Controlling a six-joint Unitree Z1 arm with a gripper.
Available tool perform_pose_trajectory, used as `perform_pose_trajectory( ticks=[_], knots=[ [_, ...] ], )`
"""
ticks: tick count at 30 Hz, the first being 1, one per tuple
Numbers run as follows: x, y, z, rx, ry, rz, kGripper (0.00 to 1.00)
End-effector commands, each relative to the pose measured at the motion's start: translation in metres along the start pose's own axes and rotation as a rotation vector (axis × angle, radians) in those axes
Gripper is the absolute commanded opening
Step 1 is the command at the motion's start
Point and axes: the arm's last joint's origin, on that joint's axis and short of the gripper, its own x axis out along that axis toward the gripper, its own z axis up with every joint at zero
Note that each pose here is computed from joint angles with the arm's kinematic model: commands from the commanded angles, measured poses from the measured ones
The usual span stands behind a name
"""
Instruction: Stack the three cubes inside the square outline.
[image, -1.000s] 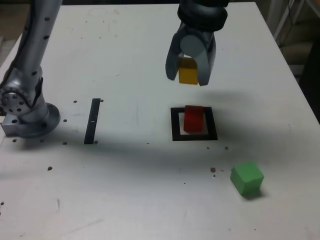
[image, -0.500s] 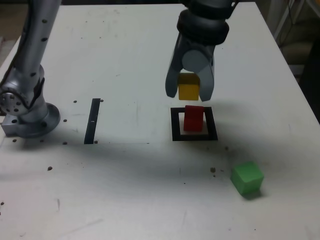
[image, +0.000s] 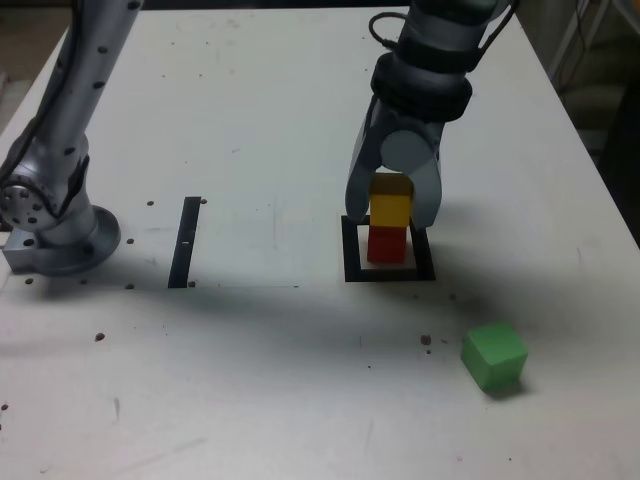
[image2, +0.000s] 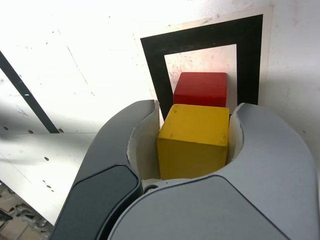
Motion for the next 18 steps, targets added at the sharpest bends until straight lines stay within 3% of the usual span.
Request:
perform_pose_trajectory(
  ticks=[1, 13, 15, 18],
  knots=[
    [0.003, 0.0, 0.001, -0.001, 0.006, -0.006, 0.33],
    [0.01, 0.001, 0.002, 0.0, 0.009, -0.018, 0.37],
    [0.012, 0.001, 0.002, 0.0, 0.012, -0.023, 0.47],
    [0.015, 0.002, 0.002, 0.003, 0.013, -0.032, 0.73]
  ],
)
